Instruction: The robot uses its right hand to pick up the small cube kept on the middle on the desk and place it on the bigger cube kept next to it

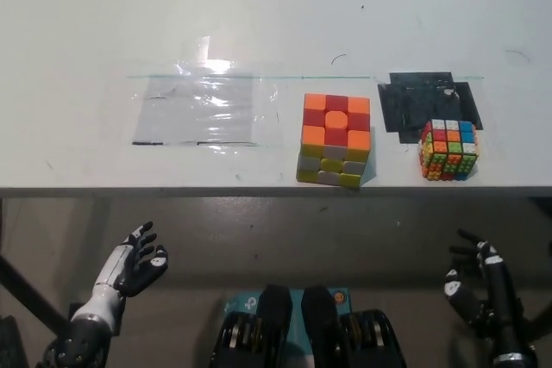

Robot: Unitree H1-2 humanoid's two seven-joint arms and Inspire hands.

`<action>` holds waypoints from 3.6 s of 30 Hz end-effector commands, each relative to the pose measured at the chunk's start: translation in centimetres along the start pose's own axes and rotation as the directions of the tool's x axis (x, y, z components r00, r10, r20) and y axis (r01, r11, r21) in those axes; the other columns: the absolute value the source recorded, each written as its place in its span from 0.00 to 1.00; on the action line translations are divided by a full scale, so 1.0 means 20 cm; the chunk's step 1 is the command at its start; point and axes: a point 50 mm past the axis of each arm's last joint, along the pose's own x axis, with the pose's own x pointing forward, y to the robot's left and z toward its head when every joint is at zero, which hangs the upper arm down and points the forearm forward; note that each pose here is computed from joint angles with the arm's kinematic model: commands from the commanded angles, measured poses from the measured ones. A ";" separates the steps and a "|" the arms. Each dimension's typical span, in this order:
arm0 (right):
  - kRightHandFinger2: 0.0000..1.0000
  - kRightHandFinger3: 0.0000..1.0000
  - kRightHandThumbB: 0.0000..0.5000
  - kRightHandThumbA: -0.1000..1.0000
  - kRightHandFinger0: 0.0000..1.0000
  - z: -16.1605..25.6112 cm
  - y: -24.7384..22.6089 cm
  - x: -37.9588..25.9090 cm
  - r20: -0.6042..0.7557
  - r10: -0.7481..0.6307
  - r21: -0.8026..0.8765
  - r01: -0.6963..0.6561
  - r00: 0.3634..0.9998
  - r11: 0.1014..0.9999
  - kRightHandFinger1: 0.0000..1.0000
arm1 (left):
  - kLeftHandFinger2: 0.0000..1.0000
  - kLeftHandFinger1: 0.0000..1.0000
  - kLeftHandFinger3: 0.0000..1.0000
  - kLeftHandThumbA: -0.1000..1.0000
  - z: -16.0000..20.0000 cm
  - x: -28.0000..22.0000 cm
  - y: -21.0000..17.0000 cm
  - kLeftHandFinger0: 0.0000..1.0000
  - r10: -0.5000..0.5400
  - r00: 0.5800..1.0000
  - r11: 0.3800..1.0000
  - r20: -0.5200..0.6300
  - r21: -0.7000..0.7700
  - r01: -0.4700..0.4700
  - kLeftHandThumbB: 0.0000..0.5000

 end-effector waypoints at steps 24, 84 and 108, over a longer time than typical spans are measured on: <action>0.78 0.89 0.15 0.31 0.55 0.84 -0.24 -0.11 0.476 0.178 -0.118 -0.138 0.861 0.983 0.64 | 1.00 1.00 1.00 0.34 0.02 0.01 0.02 1.00 0.018 0.999 1.000 0.046 -0.010 -0.017 0.47; 0.96 1.00 0.66 0.67 0.68 0.61 -0.25 0.88 0.205 0.471 -0.682 -0.220 0.858 0.698 0.77 | 1.00 1.00 1.00 0.37 0.05 0.01 0.05 1.00 0.034 0.998 0.999 0.055 -0.010 -0.034 0.51; 0.08 0.02 0.00 0.00 0.00 0.56 -0.21 0.86 0.357 0.412 -0.747 -0.009 0.838 0.665 0.07 | 1.00 1.00 1.00 0.39 0.09 0.03 0.06 1.00 0.025 0.997 1.000 0.077 0.005 -0.025 0.49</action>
